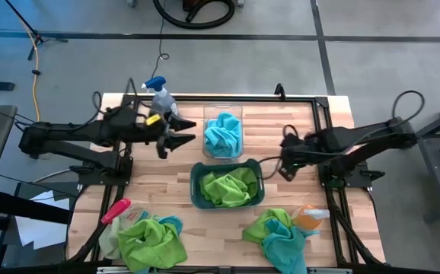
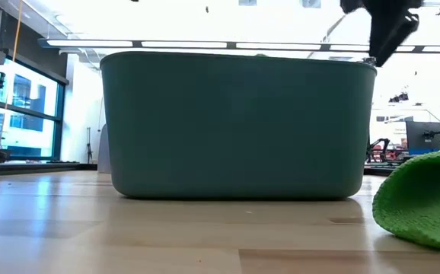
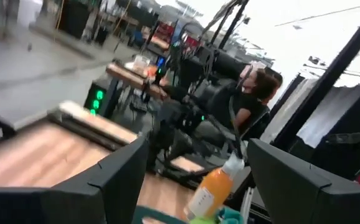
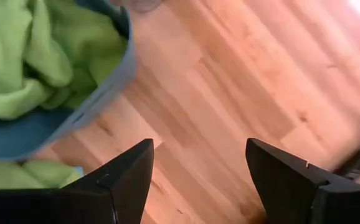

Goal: Sort microfiber towel by color & place in baskets
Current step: Put the green microfiber towel into the blue bin

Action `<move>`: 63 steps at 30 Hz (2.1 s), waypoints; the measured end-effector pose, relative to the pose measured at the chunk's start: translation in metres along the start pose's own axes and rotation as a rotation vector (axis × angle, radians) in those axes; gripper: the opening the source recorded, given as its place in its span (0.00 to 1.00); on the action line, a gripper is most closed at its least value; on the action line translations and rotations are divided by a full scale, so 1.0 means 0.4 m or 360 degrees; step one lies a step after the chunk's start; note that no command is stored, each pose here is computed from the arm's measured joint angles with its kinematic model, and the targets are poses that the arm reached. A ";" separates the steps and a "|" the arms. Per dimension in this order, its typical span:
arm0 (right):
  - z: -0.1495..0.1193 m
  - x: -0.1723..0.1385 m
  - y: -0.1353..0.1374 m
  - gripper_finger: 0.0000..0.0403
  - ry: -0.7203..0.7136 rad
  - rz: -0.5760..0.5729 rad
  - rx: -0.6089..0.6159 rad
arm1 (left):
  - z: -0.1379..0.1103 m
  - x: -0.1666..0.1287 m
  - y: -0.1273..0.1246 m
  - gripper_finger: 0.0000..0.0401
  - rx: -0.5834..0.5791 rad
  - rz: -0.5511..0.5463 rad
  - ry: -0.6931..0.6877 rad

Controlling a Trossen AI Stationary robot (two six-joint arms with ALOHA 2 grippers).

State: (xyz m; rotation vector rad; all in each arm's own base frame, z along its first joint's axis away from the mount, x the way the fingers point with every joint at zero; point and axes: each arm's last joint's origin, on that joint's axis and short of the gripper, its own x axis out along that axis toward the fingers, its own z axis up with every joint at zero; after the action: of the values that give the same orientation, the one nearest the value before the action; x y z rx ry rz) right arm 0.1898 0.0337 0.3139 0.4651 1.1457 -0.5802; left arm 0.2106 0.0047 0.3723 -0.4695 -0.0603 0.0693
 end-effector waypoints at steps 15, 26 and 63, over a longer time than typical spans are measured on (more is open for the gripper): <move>-0.045 -0.052 -0.073 0.63 -0.1001 0.1073 0.0028 | -0.036 0.130 -0.024 0.66 0.0005 0.0036 0.0038; -0.027 -0.043 -0.057 0.63 -0.1116 0.0979 0.0025 | -0.039 0.199 -0.175 0.66 0.0415 0.0166 0.1119; -0.009 0.041 0.010 0.63 -0.0835 0.0908 -0.0132 | -0.596 0.119 -0.276 0.66 0.0107 0.0949 0.3356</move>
State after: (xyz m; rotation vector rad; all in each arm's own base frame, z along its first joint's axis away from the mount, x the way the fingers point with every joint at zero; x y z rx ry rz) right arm 0.1946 0.0359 0.2975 0.5027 0.4950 -0.1342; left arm 0.2816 -0.1967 0.2123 -0.2856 2.1459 0.1294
